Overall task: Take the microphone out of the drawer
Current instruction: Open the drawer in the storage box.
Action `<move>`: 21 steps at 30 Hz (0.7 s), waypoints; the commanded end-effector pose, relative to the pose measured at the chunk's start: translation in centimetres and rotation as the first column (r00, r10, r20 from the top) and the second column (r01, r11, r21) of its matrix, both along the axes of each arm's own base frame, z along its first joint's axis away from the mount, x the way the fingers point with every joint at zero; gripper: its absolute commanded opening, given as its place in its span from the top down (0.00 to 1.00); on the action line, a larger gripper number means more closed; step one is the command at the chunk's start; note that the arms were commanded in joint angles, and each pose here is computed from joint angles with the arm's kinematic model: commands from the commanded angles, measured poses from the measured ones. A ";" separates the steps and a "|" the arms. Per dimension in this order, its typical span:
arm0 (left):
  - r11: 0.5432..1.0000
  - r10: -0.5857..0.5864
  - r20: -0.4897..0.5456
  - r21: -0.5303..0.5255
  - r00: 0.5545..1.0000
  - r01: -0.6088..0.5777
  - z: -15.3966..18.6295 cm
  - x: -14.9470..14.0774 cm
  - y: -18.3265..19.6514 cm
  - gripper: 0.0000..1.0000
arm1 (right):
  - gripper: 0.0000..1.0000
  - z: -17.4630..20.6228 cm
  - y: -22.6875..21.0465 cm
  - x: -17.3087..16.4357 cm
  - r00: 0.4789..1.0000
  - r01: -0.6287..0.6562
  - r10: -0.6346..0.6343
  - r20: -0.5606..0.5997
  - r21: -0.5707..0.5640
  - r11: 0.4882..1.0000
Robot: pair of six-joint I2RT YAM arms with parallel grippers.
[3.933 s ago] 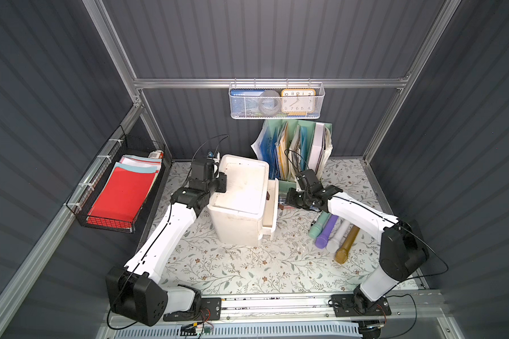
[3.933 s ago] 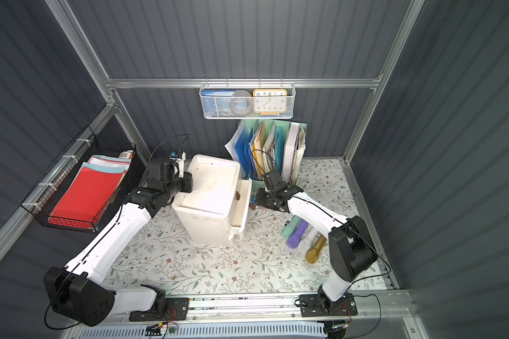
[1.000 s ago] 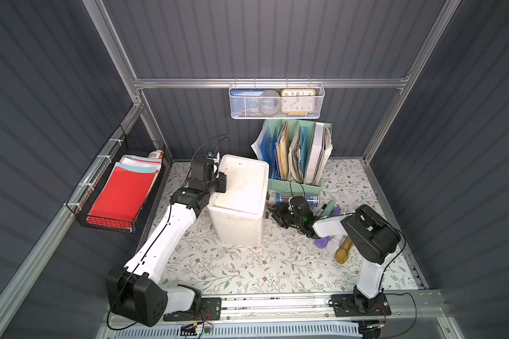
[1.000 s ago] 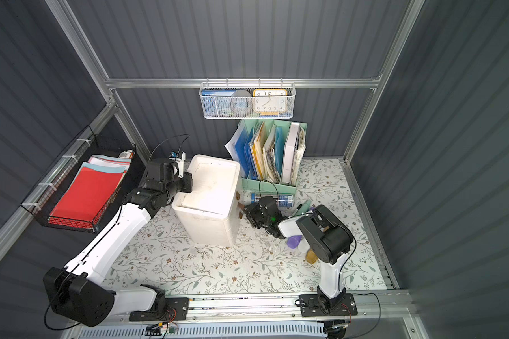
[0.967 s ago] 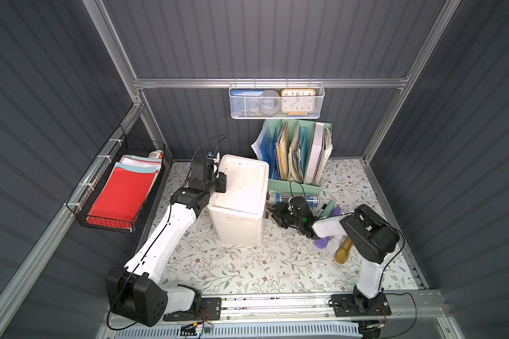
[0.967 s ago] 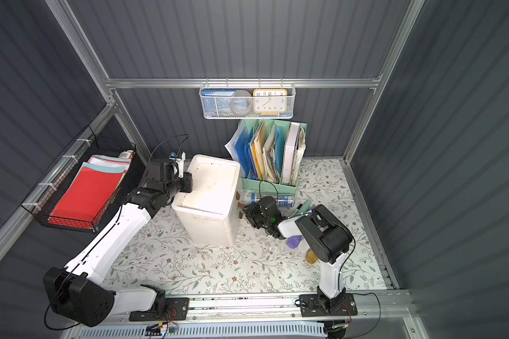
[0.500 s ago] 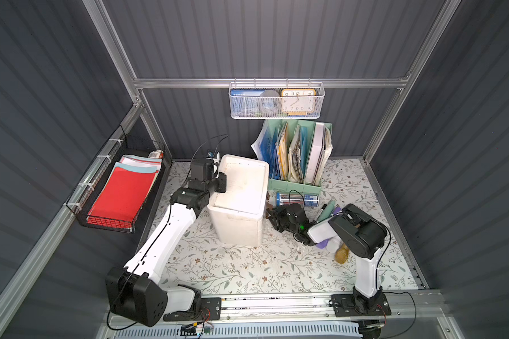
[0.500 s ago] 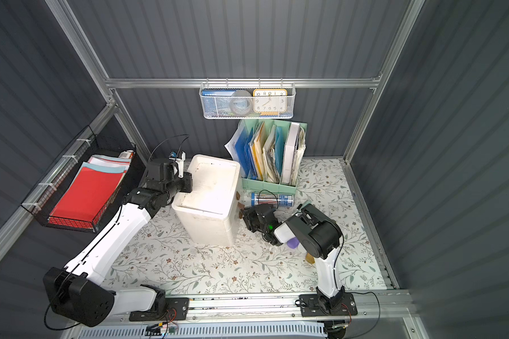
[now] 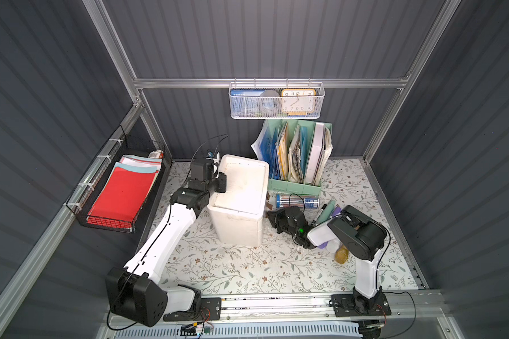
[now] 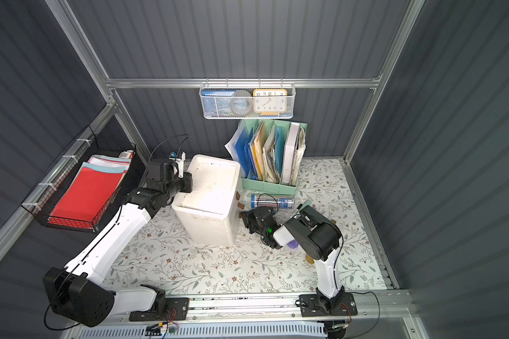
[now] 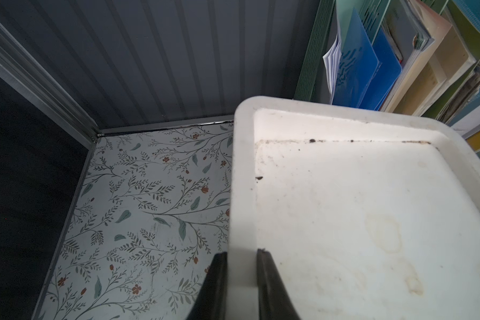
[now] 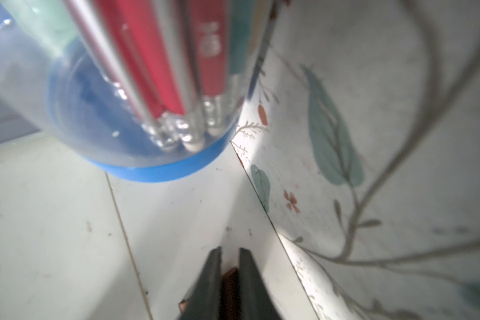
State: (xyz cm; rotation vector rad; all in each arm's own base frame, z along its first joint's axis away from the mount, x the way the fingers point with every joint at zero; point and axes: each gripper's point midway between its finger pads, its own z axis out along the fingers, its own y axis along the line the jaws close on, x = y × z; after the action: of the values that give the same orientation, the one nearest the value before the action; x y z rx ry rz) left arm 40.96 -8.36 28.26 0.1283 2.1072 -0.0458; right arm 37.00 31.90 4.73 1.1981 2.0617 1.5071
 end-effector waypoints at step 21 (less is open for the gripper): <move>0.999 -0.023 -0.268 0.030 0.963 0.032 -8.2 -2.6 -0.3 0.98 | 1.00 -0.1 -5.4 -1.0 0.999 0.049 -0.050 0.002 -0.165 0.985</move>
State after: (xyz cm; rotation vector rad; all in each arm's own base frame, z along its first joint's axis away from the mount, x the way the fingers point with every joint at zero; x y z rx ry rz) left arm 40.93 -8.36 28.30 0.1286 2.1053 -0.0464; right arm 36.47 28.11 5.76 1.1754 2.0561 1.3721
